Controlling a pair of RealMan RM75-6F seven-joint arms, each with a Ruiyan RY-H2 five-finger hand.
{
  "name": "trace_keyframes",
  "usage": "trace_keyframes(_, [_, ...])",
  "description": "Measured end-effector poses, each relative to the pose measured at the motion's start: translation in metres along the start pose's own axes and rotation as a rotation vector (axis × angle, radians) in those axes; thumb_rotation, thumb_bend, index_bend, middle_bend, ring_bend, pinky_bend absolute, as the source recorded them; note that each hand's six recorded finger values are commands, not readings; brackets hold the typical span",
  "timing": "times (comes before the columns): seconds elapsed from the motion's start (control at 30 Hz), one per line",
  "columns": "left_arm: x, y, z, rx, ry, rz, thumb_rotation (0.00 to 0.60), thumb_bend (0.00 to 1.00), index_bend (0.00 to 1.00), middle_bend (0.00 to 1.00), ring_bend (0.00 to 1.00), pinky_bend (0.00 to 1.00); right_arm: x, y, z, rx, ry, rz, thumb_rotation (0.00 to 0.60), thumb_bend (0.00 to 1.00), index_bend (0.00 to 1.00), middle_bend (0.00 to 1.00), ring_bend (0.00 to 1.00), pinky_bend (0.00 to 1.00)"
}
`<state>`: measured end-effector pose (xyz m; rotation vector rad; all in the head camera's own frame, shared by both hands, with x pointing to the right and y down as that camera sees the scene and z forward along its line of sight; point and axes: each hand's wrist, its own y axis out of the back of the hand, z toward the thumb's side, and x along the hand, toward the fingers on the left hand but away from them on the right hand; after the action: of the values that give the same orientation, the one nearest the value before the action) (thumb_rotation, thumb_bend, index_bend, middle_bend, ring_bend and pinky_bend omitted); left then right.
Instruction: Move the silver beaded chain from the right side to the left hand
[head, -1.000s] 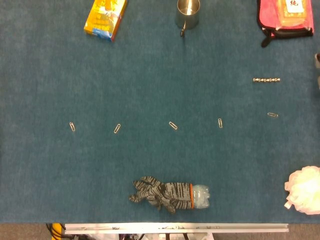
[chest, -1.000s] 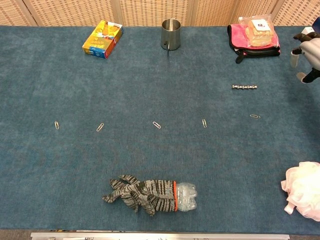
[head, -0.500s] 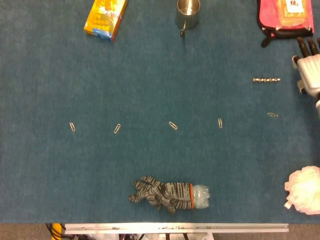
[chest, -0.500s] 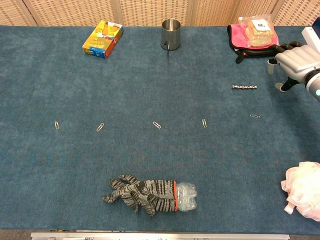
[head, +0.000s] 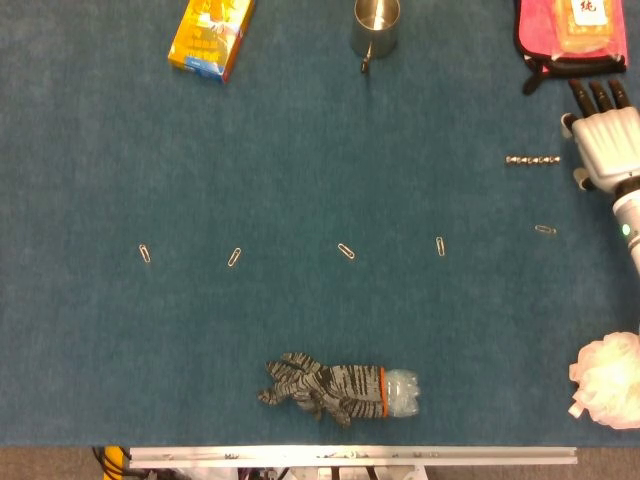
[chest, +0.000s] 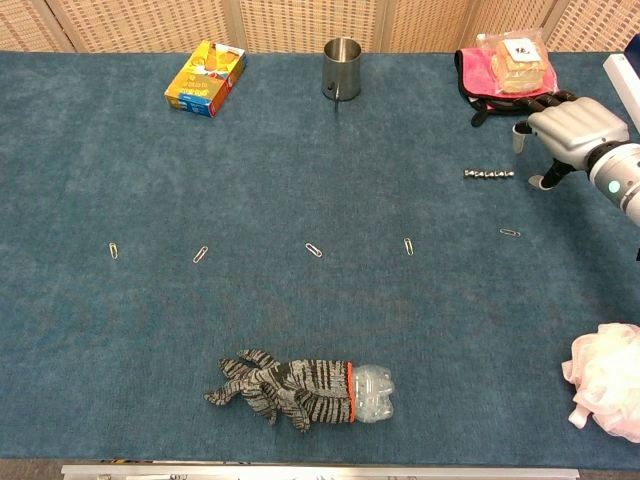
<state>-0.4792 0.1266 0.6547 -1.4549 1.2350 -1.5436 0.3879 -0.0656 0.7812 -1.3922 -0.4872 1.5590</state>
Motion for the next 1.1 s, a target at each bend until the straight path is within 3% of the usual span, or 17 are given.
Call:
trace_keyframes(0.33, [0.000, 0.001, 0.000, -0.001, 0.002, 0.002, 0.600, 0.49, 0.32, 0.31, 0.30, 0.36, -0.006, -0.001, 0.015, -0.016, 0.037, 0.005, 0.600, 0.20, 0.48, 0.00, 0.00, 0.00])
trace_keyframes(1.1, [0.000, 0.002, 0.001, 0.002, -0.003, 0.000, 0.600, 0.49, 0.32, 0.31, 0.30, 0.37, -0.013, -0.003, 0.024, -0.021, 0.044, 0.030, 0.600, 0.23, 0.52, 0.00, 0.00, 0.00])
